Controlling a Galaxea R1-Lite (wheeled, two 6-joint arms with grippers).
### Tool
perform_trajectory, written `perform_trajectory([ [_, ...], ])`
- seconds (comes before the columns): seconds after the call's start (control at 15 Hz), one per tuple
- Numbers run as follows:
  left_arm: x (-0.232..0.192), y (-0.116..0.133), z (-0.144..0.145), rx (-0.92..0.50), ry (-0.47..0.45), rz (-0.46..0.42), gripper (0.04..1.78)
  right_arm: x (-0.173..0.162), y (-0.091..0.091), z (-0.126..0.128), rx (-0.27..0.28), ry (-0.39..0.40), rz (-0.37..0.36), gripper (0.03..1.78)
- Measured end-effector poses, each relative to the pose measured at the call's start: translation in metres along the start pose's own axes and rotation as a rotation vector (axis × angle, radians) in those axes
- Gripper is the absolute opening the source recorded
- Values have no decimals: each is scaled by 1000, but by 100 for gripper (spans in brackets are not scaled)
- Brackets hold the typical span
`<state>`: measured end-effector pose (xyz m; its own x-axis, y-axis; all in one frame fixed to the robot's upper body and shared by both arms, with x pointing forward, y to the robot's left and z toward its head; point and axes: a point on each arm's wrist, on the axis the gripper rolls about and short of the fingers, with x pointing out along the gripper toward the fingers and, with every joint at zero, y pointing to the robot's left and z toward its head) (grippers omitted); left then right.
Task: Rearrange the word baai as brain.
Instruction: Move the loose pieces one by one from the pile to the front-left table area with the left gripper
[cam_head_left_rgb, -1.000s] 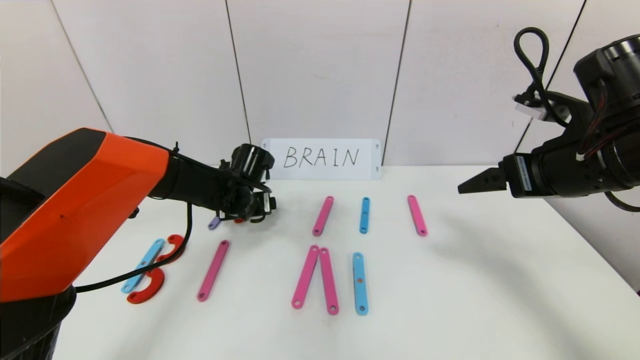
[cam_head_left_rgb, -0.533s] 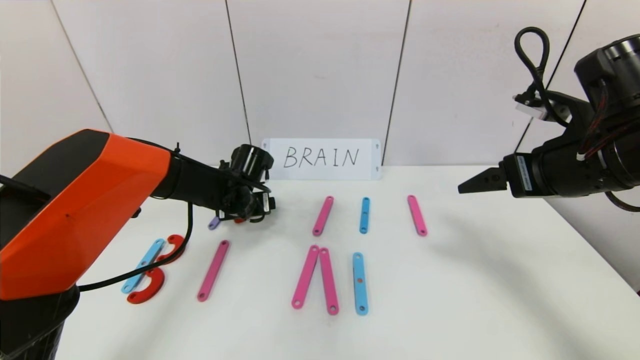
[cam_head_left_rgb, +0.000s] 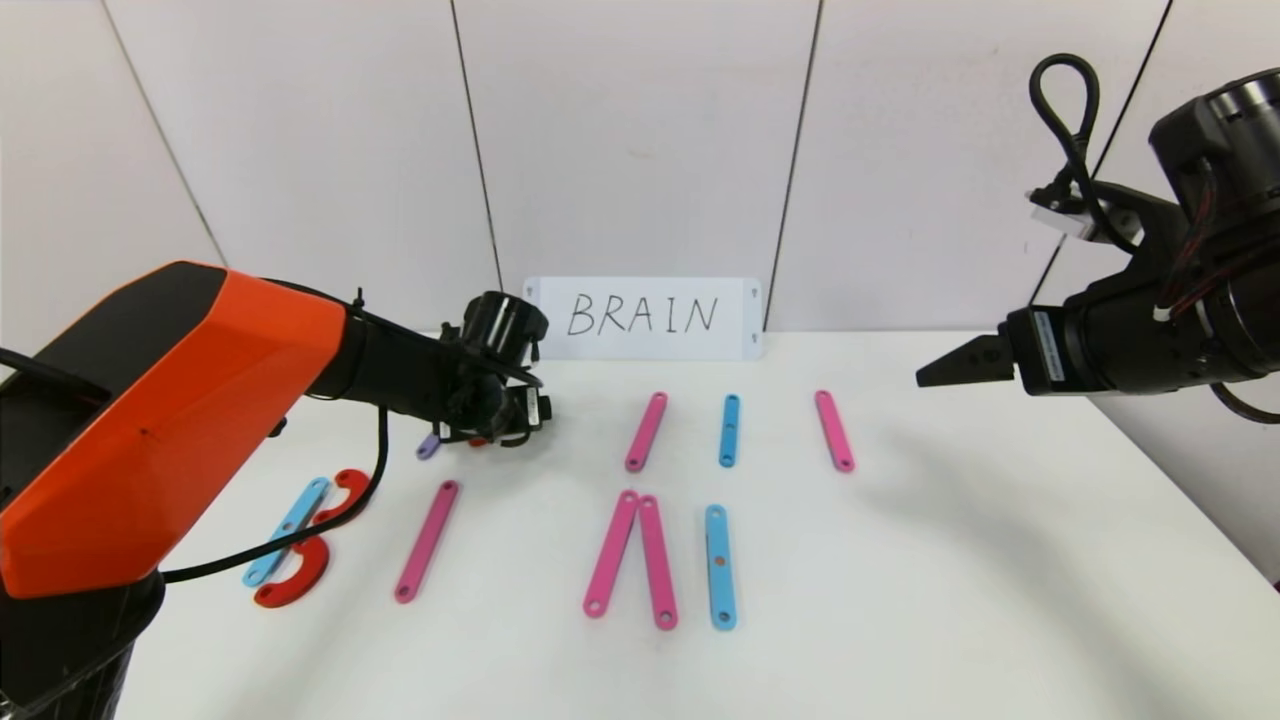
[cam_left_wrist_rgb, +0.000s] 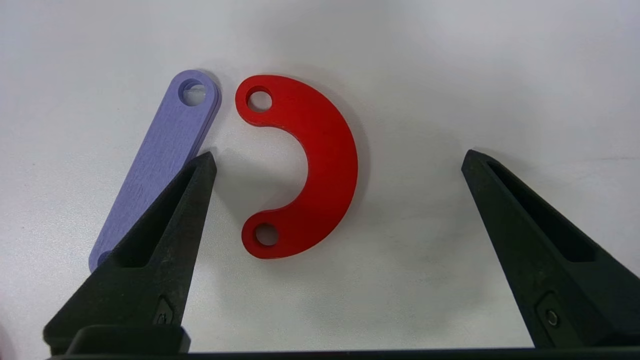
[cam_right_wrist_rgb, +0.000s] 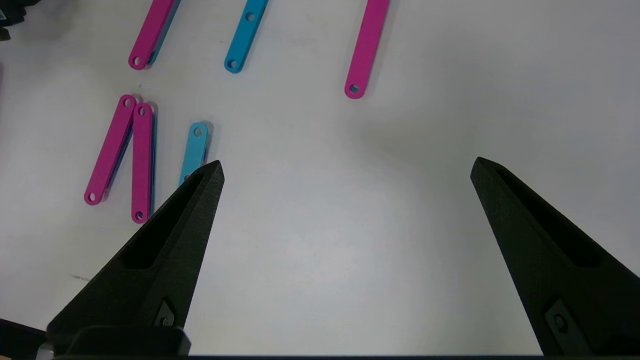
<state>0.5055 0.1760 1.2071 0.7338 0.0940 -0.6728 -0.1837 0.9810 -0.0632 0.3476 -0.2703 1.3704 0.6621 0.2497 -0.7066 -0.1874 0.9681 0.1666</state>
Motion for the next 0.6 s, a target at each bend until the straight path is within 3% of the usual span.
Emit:
perform_trajectory([
  [0.13, 0, 0, 0, 1, 1, -1, 161, 0, 0, 0, 0, 0, 0, 173],
  [0.27, 0, 0, 0, 0, 1, -1, 141, 0, 0, 0, 0, -1, 0, 173],
  [0.6, 0, 0, 0, 0, 1, -1, 56, 0, 0, 0, 0, -2, -1, 173],
])
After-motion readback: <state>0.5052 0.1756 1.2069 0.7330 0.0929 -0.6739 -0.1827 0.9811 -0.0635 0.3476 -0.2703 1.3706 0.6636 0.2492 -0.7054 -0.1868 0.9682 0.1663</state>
